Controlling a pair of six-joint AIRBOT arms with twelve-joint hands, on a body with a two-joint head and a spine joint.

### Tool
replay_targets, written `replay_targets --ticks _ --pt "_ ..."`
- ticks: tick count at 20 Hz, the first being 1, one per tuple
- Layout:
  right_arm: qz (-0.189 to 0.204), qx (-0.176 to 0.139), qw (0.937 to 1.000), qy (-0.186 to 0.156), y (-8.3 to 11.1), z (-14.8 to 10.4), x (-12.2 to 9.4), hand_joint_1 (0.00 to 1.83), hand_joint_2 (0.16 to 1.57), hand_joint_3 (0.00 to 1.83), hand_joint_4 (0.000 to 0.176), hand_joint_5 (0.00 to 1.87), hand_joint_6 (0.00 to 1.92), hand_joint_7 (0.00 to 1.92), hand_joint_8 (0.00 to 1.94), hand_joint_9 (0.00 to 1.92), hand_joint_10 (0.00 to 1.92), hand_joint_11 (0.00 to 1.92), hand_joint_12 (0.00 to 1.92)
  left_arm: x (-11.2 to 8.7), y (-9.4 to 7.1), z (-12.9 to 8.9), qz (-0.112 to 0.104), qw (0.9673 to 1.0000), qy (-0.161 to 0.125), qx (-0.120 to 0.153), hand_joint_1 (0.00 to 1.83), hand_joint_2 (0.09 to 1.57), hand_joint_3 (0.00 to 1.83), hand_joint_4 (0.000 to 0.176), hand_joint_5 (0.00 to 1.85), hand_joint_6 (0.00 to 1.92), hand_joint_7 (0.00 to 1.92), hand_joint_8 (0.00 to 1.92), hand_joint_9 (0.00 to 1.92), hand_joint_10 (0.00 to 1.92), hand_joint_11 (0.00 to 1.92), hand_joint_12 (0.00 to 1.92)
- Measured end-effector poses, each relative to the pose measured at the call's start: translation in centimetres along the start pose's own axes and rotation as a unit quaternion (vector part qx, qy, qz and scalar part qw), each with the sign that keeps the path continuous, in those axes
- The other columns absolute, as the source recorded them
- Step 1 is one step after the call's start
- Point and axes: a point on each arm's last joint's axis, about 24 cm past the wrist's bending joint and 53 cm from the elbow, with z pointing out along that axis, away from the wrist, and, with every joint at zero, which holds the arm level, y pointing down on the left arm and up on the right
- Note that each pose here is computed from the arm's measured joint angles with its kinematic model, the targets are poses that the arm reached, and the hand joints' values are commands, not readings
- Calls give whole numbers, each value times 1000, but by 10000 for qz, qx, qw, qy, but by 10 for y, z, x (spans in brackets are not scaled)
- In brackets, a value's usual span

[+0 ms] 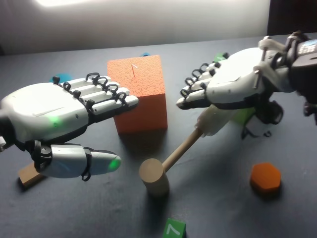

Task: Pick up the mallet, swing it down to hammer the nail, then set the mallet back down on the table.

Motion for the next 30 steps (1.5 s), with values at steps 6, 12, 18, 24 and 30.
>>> replay_targets --ticks 6,12,18,24,30 --pt "0 139 9999 30 -13 16 0 1221 936 2 0 61 0 17 0 4 0 0 473 -4 4 6 24 10000 -61 -4 0 1308 3 0 0 0 0 0 0 0 0 0" --pt "24 192 9995 237 -17 35 18 1204 967 2 0 47 3 13 2 0 0 0 396 -1 7 9 24 10000 -22 -34 0 1304 0 0 0 0 0 0 0 0 0 0" --pt "9 199 9996 183 -17 42 14 1209 974 1 0 36 8 0 0 0 0 0 364 2 10 15 19 10000 2 -45 0 1305 0 0 0 0 0 0 0 0 0 0" --pt "75 177 9995 246 -14 46 20 1170 982 1 0 39 1 6 1 0 0 0 422 0 18 19 3 9999 -28 -105 0 1303 0 0 0 0 0 0 0 0 0 0" --pt "177 255 9988 373 -20 49 29 1136 988 2 0 16 1 0 0 0 0 0 310 -6 24 20 -40 9998 -104 -177 0 1311 2 0 0 0 0 0 0 0 0 0"
